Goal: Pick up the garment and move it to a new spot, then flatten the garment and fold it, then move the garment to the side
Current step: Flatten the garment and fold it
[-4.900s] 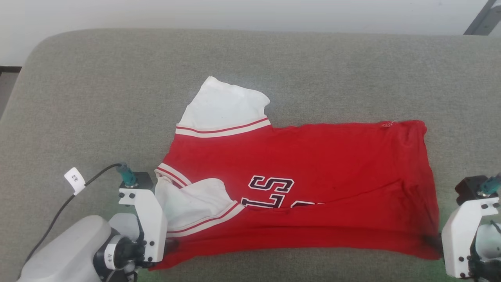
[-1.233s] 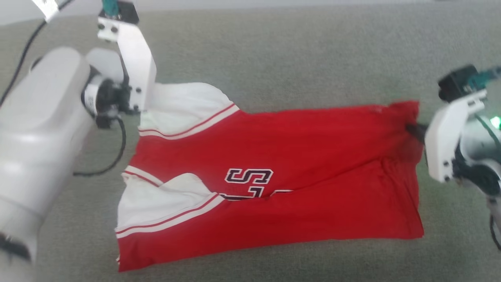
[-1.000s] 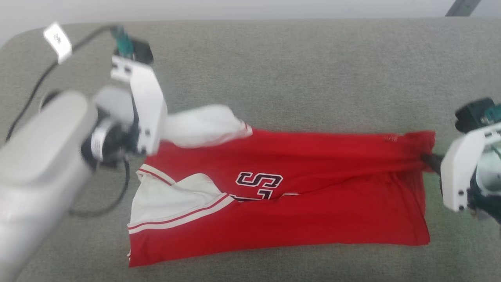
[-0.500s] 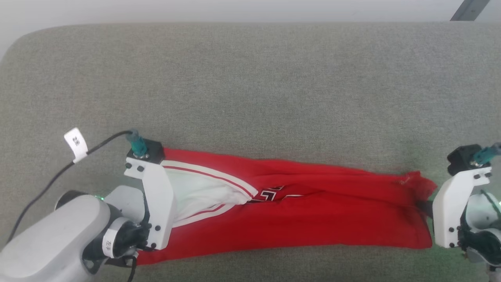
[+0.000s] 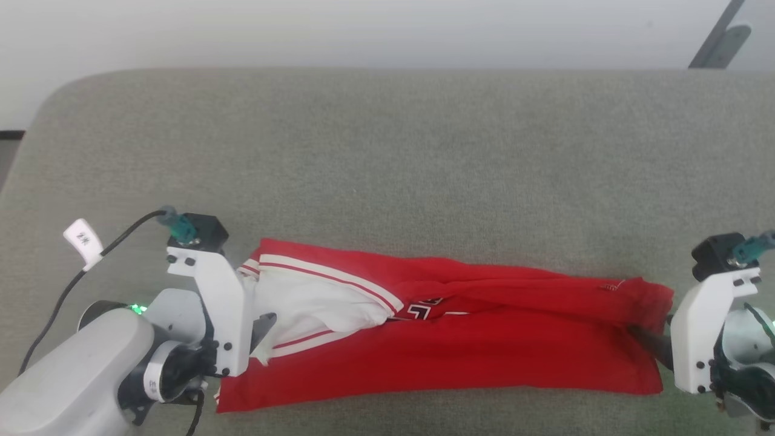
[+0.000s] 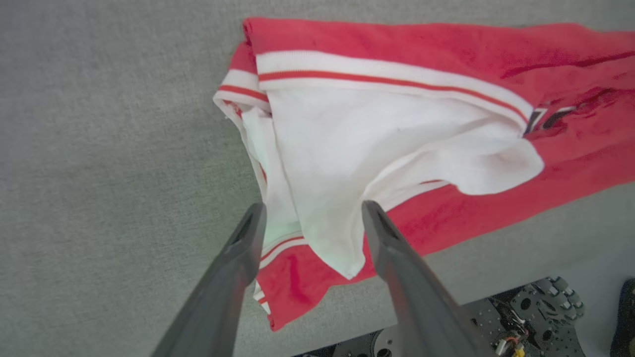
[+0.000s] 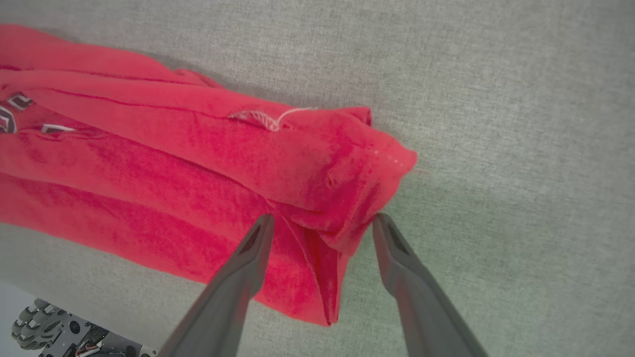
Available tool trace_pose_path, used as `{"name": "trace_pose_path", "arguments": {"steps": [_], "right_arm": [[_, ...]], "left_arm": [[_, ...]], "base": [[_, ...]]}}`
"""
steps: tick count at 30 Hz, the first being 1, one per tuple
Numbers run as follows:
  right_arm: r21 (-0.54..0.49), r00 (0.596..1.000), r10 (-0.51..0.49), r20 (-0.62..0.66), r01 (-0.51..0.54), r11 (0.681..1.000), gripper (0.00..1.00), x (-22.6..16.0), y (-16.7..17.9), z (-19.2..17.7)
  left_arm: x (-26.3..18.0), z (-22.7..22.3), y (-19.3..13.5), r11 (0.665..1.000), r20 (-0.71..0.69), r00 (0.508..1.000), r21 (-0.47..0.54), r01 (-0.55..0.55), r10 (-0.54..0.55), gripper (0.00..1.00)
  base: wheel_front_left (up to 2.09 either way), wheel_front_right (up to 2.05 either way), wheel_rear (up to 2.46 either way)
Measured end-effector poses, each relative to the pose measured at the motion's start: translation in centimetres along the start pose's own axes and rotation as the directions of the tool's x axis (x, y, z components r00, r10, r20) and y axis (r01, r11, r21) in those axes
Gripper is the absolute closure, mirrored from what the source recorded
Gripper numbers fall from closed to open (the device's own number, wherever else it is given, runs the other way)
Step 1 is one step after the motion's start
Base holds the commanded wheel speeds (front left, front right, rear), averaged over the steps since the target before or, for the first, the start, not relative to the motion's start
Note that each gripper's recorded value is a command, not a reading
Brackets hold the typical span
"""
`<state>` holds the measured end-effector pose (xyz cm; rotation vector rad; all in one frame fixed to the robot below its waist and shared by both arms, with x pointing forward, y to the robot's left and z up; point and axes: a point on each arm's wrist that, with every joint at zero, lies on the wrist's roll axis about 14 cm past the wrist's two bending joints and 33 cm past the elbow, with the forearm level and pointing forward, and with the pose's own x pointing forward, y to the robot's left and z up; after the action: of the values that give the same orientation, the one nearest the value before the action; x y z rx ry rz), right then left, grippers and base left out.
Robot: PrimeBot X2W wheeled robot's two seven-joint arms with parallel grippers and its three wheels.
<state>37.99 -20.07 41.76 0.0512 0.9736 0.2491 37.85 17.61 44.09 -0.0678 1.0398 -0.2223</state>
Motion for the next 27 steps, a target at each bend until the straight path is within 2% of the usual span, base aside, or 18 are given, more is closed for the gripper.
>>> {"name": "trace_pose_path", "arguments": {"steps": [7, 13, 20, 27], "right_arm": [[-0.007, 0.999, 0.005, 0.043, -0.005, 1.0, 0.0, -2.1, 0.5, 0.3], [0.006, 0.997, -0.004, 0.075, 0.004, 1.0, 0.0, -3.1, 0.5, 0.4], [0.009, 0.993, -0.025, 0.117, 0.024, 1.0, 0.0, -3.5, 0.0, 1.0], [0.009, 0.992, -0.057, 0.114, 0.056, 0.998, 0.0, -3.1, -1.2, 1.4]], "left_arm": [[-2.3, 1.4, 0.9, 0.999, 0.187, 0.982, -0.032, -0.008, 0.014, 0.0], [-4.2, 2.4, 2.3, 0.998, 0.378, 0.924, -0.057, -0.027, 0.046, 0.0], [-6.9, 3.5, 5.3, 0.991, 0.621, 0.772, -0.11, -0.081, 0.132, 0.0], [-8.7, 2.5, 8.3, 0.975, 0.736, 0.639, -0.181, -0.131, 0.223, 0.0]], "base": [[0.0, 0.0, 0.0], [0.0, 0.0, 0.0], [0.0, 0.0, 0.0], [0.0, 0.0, 0.0]]}}
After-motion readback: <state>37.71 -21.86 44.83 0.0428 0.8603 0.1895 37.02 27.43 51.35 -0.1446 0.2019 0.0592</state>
